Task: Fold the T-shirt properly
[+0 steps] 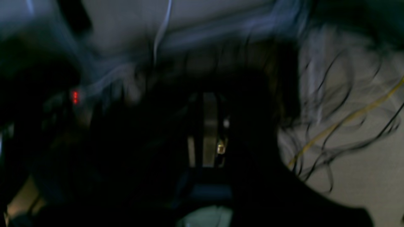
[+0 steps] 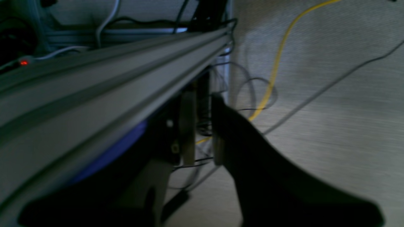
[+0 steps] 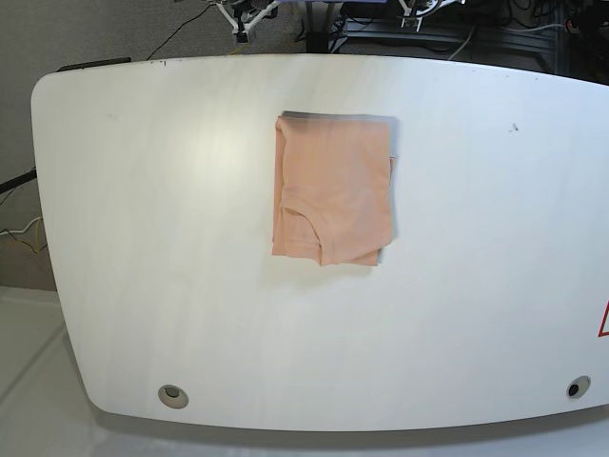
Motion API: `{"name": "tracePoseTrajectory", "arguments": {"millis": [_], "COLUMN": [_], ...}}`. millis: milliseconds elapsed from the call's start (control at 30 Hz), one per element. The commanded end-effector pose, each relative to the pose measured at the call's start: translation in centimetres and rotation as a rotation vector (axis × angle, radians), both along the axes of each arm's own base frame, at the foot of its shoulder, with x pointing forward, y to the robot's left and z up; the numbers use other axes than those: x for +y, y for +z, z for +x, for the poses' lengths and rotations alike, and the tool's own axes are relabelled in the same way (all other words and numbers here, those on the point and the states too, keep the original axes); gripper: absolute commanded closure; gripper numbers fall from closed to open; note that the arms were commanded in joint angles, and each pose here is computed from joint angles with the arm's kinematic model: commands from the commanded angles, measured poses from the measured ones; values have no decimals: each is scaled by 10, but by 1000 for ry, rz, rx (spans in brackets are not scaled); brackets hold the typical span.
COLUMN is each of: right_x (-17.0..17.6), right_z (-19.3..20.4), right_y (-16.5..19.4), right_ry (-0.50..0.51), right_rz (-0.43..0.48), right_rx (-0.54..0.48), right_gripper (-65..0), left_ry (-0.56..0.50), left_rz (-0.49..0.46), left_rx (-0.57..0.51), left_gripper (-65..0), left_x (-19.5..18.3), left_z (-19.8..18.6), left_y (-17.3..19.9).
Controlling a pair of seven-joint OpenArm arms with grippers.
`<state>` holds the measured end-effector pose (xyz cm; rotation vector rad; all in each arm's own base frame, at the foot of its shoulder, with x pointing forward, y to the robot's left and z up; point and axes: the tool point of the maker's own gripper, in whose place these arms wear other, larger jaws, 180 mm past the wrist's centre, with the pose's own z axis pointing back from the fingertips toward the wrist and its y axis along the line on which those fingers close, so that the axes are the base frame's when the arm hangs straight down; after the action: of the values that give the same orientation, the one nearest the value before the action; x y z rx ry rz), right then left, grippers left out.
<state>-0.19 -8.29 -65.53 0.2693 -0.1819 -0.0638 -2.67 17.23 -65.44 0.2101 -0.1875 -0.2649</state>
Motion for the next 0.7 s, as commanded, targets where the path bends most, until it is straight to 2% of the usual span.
{"name": "tracePoseTrajectory", "arguments": {"millis": [0, 233, 400, 667], "right_x": [-10, -9, 11, 19], "right_z": [2, 3, 2, -1], "right_y": [-1, -1, -1, -1], "right_ry": [4, 16, 78, 146], "right_rz": [-19, -18, 13, 8], "right_rx": [-9, 5, 23, 20], "right_gripper": [-89, -87, -64, -52], "left_ry": [-8, -4, -3, -3], "left_rz": [7, 6, 7, 5], "left_rx": [-43, -56, -62, -62], "left_gripper": [0, 0, 0, 0], "left_x": [2, 1, 1, 0], "left_z": [17, 25, 30, 30], "left_y": [1, 1, 1, 1]}}
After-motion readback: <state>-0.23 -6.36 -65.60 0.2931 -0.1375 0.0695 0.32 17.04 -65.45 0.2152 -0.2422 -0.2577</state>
